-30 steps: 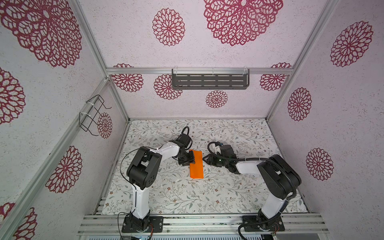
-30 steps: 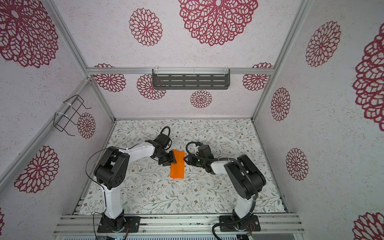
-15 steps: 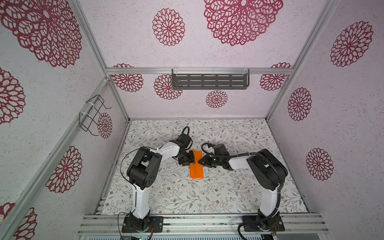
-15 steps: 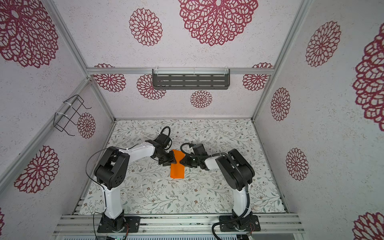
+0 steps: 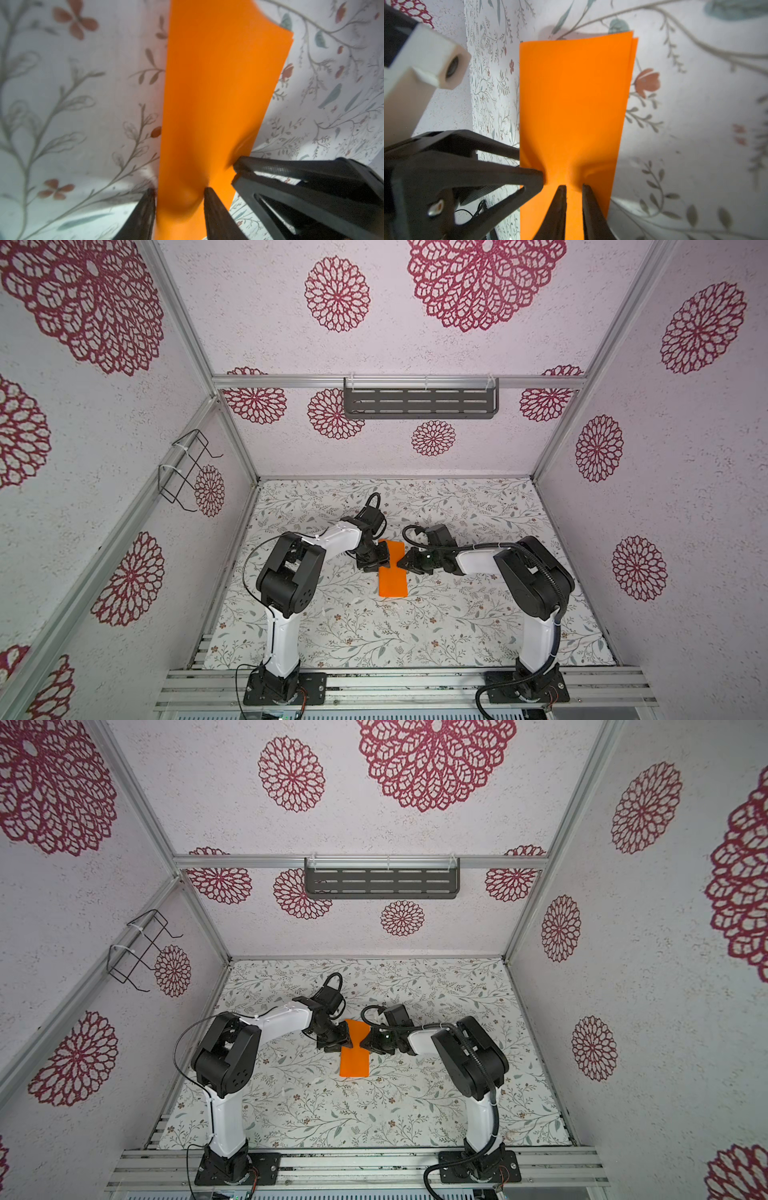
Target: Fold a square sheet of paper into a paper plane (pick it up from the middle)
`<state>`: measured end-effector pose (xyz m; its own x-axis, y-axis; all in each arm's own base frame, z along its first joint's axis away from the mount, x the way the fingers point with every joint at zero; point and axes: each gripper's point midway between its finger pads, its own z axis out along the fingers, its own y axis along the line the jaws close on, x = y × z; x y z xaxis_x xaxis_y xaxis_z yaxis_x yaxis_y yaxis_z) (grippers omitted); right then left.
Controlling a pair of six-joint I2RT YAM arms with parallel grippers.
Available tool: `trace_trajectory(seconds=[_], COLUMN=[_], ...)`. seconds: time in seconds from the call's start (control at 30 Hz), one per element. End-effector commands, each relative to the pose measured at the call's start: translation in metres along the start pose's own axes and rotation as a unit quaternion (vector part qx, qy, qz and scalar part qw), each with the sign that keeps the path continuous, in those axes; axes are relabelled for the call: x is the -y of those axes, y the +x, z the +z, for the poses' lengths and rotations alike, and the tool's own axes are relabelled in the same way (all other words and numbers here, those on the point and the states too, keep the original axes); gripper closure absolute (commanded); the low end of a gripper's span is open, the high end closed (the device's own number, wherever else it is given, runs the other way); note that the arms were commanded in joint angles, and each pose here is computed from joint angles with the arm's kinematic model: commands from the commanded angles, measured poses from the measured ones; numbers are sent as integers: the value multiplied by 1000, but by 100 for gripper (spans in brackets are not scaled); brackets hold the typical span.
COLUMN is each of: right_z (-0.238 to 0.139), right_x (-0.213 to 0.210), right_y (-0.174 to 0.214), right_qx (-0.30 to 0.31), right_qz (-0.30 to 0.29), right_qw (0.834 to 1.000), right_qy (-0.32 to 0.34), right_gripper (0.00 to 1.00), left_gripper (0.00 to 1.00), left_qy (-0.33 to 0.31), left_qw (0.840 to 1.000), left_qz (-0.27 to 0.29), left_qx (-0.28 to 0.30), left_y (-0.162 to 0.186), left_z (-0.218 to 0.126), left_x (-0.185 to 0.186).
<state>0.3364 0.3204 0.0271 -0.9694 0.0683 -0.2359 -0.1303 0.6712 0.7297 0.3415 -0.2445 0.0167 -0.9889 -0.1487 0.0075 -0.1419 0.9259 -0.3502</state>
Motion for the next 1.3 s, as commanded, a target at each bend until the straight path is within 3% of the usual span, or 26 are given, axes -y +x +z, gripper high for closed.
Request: trace_trajectory(seconds=[0.0, 0.17, 0.47, 0.73, 1.07, 1.27], right_z=[7, 6, 6, 6, 4, 2], right_x=[49, 52, 56, 59, 64, 67], right_y=[32, 34, 36, 38, 41, 44], right_qx=[-51, -55, -59, -63, -69, -77], right_qz=[39, 43, 47, 47, 46, 42], right_qw=[995, 994, 993, 992, 990, 988], right_qy=[79, 85, 93, 100, 114, 123], right_gripper=[81, 82, 83, 83, 84, 84], left_gripper=[52, 52, 78, 91, 93, 94], left_qy=[17, 83, 179, 143, 41, 11], left_qw=[999, 994, 983, 990, 999, 1000], left_qz=[-8, -14, -15, -16, -7, 3], left_qx=[34, 68, 30, -9, -20, -27], left_y=[-11, -17, -9, 0, 5, 9], left_z=[-40, -75, -54, -19, 10, 14], left_x=[10, 33, 59, 43, -1, -13])
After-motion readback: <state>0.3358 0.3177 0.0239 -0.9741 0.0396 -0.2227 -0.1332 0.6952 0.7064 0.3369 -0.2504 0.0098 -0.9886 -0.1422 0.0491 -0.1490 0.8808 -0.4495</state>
